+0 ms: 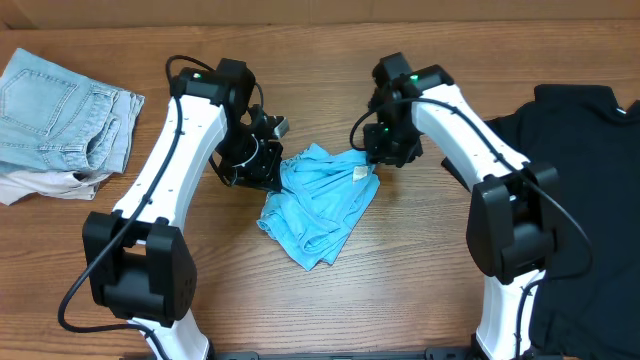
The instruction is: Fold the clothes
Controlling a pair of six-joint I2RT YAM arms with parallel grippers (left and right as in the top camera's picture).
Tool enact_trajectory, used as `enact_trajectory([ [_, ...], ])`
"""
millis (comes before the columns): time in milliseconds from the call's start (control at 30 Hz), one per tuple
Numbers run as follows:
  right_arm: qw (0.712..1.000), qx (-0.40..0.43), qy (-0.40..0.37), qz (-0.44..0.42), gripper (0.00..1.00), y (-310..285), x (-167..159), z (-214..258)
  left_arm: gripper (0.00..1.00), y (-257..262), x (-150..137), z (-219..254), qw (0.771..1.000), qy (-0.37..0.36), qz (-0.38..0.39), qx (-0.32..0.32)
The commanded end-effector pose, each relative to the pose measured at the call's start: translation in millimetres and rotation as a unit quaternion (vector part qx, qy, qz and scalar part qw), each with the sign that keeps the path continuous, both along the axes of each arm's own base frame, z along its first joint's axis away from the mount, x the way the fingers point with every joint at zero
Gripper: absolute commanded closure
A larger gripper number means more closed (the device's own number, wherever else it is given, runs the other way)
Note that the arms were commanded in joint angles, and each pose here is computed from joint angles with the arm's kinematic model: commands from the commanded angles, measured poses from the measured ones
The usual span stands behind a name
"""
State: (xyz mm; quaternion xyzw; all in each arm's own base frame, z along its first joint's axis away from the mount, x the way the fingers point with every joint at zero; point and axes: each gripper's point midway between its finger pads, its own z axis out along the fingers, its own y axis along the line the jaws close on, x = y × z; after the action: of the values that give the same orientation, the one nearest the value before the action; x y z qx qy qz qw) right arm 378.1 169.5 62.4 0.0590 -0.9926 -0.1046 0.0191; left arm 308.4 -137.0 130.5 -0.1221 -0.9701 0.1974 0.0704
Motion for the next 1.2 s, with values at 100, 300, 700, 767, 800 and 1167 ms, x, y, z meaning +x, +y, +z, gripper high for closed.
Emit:
enact_trajectory([
  [100, 0.991, 0.111, -0.009, 0.079, 0.59, 35, -9, 29, 0.66, 17, 4, -4, 0.999, 0.002, 0.022, 0.040],
  [300, 1.000, 0.015, 0.021, 0.003, 0.94, 6, -18, 5, 0.53, 38, 0, -28, 0.995, 0.002, 0.011, 0.100],
  [700, 0.994, 0.078, 0.067, 0.035, 0.56, 17, -48, 32, 0.52, 22, -21, -99, 0.998, 0.026, 0.047, 0.018],
  [767, 0.993, 0.080, 0.080, 0.041, 0.53, 23, -58, 33, 0.63, 26, -24, -106, 0.998, 0.026, 0.047, 0.028],
  [800, 0.992, 0.078, 0.085, 0.042, 0.52, 26, -61, 32, 0.70, 28, -24, -108, 0.998, 0.025, 0.048, 0.035],
  [1167, 0.978, 0.175, 0.109, 0.030, 0.66, 78, -90, -22, 0.96, 40, -27, -115, 0.995, 0.027, 0.056, 0.073],
])
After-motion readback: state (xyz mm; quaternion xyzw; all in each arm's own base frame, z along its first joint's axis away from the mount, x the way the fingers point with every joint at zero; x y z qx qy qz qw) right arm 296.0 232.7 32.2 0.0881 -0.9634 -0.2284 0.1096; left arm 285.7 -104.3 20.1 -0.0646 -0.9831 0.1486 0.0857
